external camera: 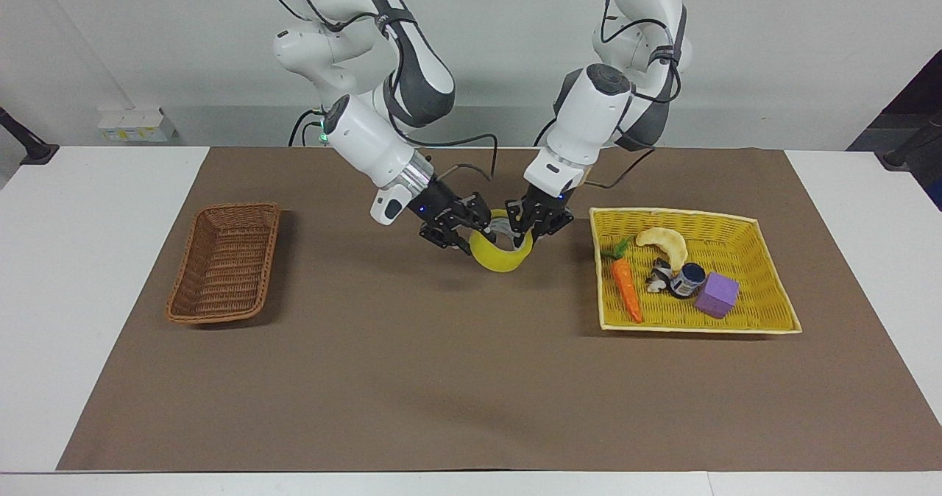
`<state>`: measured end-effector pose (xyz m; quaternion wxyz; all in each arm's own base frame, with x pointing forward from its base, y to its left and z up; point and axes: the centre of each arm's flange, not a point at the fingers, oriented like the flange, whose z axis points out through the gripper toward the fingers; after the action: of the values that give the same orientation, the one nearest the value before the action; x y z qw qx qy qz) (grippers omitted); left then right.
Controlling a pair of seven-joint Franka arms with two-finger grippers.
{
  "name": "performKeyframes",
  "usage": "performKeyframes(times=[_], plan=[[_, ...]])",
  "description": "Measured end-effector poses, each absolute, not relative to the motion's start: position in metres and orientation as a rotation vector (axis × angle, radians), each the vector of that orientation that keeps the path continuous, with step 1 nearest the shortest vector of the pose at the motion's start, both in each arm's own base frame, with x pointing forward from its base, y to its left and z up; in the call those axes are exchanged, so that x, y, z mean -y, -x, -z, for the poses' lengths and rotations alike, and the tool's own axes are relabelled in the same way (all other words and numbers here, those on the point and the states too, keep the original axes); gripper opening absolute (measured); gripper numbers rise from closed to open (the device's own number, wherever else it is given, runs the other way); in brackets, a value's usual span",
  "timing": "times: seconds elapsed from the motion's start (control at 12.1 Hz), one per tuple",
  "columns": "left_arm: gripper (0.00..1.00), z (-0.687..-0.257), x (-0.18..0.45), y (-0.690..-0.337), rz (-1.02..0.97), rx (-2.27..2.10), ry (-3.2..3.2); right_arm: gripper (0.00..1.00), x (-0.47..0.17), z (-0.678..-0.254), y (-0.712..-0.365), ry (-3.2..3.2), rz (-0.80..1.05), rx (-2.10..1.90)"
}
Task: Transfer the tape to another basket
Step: 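Carry the tape with the right gripper into the wicker basket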
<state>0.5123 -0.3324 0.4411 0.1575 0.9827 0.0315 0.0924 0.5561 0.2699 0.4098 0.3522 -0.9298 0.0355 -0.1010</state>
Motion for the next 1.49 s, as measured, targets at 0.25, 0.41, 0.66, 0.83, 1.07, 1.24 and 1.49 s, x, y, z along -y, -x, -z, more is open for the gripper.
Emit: performKeyframes(times=[0.25,0.41,0.66,0.83,1.07,1.24,1.49], plan=[[0.67,-0.446,0.338,-0.511,-0.277,-0.076,-2.802,0.56,-0.276,-0.406,-0.553,2.41,0.233,-0.081],[0.93,-0.447,0.336,-0.513,-0.283,-0.078,-2.801,0.56,-0.275,-0.405,-0.553,2.422,0.228,-0.075],[1.0,-0.456,0.337,-0.515,-0.303,-0.076,-2.789,0.56,-0.273,-0.399,-0.551,2.48,0.161,-0.031],[1.0,-0.465,0.334,-0.516,-0.314,-0.081,-2.782,0.56,-0.256,-0.394,-0.555,2.52,0.111,-0.005],[1.0,-0.49,0.308,-0.522,-0.288,-0.118,-2.789,0.56,-0.216,-0.386,-0.563,2.583,0.023,0.013],[1.0,-0.512,0.275,-0.532,-0.269,-0.107,-2.806,0.56,-0.188,-0.383,-0.568,2.624,-0.027,0.021],[1.0,-0.527,0.223,-0.548,-0.288,-0.037,-2.871,0.56,-0.118,-0.409,-0.584,2.67,-0.04,-0.022]])
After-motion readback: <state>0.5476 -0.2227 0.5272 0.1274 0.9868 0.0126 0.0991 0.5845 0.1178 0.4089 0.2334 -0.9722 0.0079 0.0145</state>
